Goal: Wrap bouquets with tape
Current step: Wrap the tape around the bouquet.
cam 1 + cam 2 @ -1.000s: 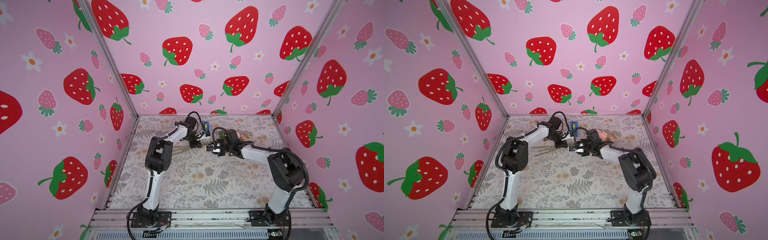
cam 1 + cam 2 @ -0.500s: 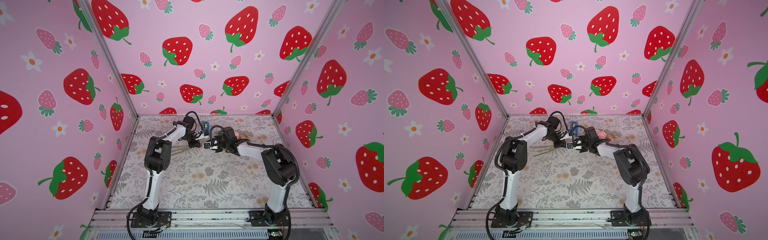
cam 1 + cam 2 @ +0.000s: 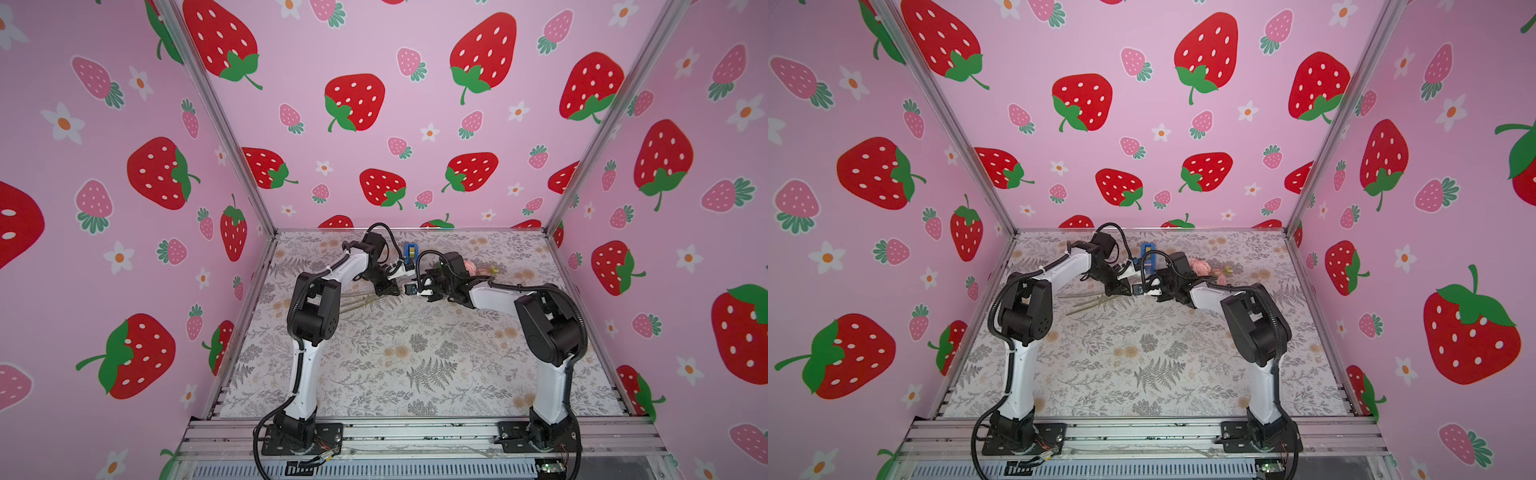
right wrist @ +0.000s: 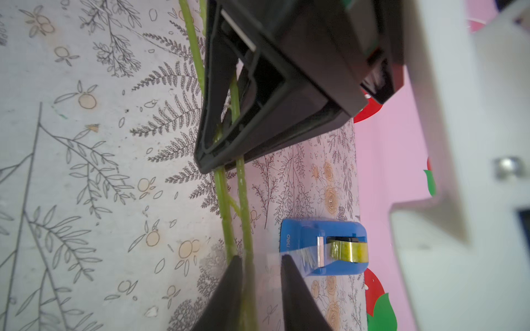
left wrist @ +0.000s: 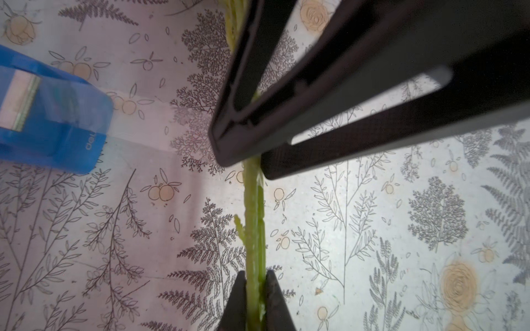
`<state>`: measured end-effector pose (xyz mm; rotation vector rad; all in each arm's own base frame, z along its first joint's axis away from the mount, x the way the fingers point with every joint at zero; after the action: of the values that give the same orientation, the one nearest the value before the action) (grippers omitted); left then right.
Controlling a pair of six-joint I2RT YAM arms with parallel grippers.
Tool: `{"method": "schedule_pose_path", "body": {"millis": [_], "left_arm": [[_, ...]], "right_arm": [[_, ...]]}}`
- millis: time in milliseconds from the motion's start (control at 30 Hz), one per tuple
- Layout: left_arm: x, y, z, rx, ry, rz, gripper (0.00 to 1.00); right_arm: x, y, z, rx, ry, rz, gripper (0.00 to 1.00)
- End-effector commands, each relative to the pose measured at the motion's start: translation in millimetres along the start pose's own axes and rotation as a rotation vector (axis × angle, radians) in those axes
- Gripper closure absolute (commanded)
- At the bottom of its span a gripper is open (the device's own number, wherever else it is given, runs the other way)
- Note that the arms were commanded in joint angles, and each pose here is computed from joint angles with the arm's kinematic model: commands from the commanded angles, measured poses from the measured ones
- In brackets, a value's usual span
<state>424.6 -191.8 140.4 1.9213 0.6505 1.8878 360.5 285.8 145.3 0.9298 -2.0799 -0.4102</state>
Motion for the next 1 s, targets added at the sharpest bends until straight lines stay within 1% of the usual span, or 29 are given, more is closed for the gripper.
{"method": "schedule_pose_path", "body": {"millis": [0, 200, 367, 500, 767, 967], "left_arm": [[20.7, 20.4, -4.9, -0.053, -0.014, -0.081, 1.0], [23.7, 23.0, -4.2, -0.054, -0.009, -0.092, 1.0], [23.3, 21.2, -4.7, -0.055, -0.01, -0.078, 1.0], [23.7, 21.7, -5.1, -0.054, -0.009, -0.076, 1.0], [23.6, 22.8, -5.0, -0.05, -0.014, -0.086, 1.0], [24.2, 23.9, -6.9, -0.048, -0.027, -0.1, 1.0]], "right_arm": [[-5.0, -1.7, -1.5, 0.029, -0.006, 0.005, 0.74], [-2.5, -2.4, 8.7, 0.019, 0.066, -0.008, 0.73], [3.2, 4.0, 9.2, -0.013, 0.098, -0.049, 0.72], [2.9, 3.3, 10.5, -0.033, 0.11, -0.049, 0.72], [0.4, 0.3, 11.6, -0.027, 0.103, -0.028, 0.69], [-4.3, -6.3, 8.2, 0.005, 0.01, 0.018, 0.69]]}}
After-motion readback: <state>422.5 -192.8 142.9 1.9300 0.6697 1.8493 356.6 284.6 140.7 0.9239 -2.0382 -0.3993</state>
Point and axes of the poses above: each gripper's point midway between its finger pads, its own x axis back along the fingers, its own z axis along the line the jaws close on, y = z × x, the point moved 10 cm from there along x, back along the fingers, and after that the axes turned 10 degrees about -x, right-handed, at the moved point
